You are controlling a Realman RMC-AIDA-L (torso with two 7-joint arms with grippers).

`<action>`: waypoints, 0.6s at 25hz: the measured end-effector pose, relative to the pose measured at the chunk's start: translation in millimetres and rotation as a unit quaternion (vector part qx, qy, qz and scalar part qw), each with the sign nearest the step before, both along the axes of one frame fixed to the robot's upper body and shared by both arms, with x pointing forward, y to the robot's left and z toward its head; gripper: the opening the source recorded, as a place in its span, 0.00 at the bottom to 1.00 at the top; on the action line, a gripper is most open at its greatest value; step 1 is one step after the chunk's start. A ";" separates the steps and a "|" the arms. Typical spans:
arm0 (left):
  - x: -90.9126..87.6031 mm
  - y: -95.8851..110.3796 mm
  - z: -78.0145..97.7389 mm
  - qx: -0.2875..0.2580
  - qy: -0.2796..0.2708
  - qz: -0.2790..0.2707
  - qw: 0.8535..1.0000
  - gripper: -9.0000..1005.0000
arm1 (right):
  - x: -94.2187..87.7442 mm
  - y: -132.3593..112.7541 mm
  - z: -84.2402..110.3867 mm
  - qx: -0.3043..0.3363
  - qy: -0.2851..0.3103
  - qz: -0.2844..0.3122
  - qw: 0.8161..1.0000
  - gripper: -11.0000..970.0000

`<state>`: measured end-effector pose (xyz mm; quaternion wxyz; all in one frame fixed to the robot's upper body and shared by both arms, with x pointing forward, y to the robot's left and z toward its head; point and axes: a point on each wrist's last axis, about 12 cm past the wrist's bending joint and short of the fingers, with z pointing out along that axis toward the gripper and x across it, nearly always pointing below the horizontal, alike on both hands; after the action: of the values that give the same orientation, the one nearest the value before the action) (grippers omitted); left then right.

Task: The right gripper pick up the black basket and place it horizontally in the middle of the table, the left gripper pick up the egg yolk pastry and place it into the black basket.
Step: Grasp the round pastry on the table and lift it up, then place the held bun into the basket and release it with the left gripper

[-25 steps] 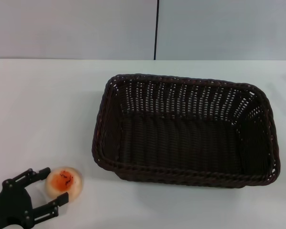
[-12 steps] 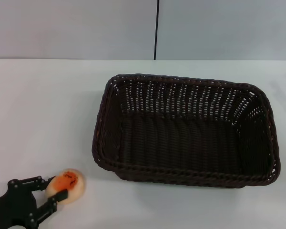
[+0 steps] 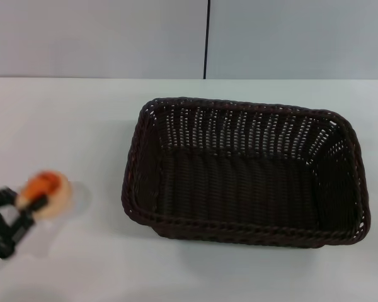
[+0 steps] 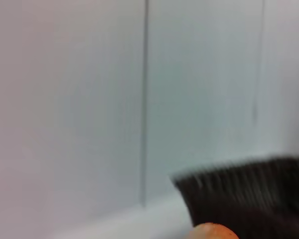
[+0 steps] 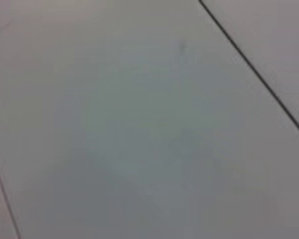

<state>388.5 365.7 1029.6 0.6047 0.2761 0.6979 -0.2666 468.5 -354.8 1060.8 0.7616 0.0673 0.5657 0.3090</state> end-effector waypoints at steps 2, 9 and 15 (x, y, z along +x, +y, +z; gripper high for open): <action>4.6 5.5 12.7 -0.004 -0.040 0.007 0.999 0.22 | -1.5 -0.7 -1.6 0.000 0.001 -0.007 1.000 0.70; 46.0 -24.1 34.9 -0.058 -0.117 -0.056 0.990 0.19 | 0.5 1.9 -2.3 0.002 0.003 -0.006 1.000 0.70; 89.5 -91.1 34.4 -0.092 -0.112 -0.167 0.975 0.16 | 1.8 4.0 -2.7 0.006 0.003 -0.003 1.000 0.69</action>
<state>478.0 274.6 1064.0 0.6484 0.3602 0.5426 -0.3941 470.2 -350.8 1058.1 0.7608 0.0744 0.5656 0.3094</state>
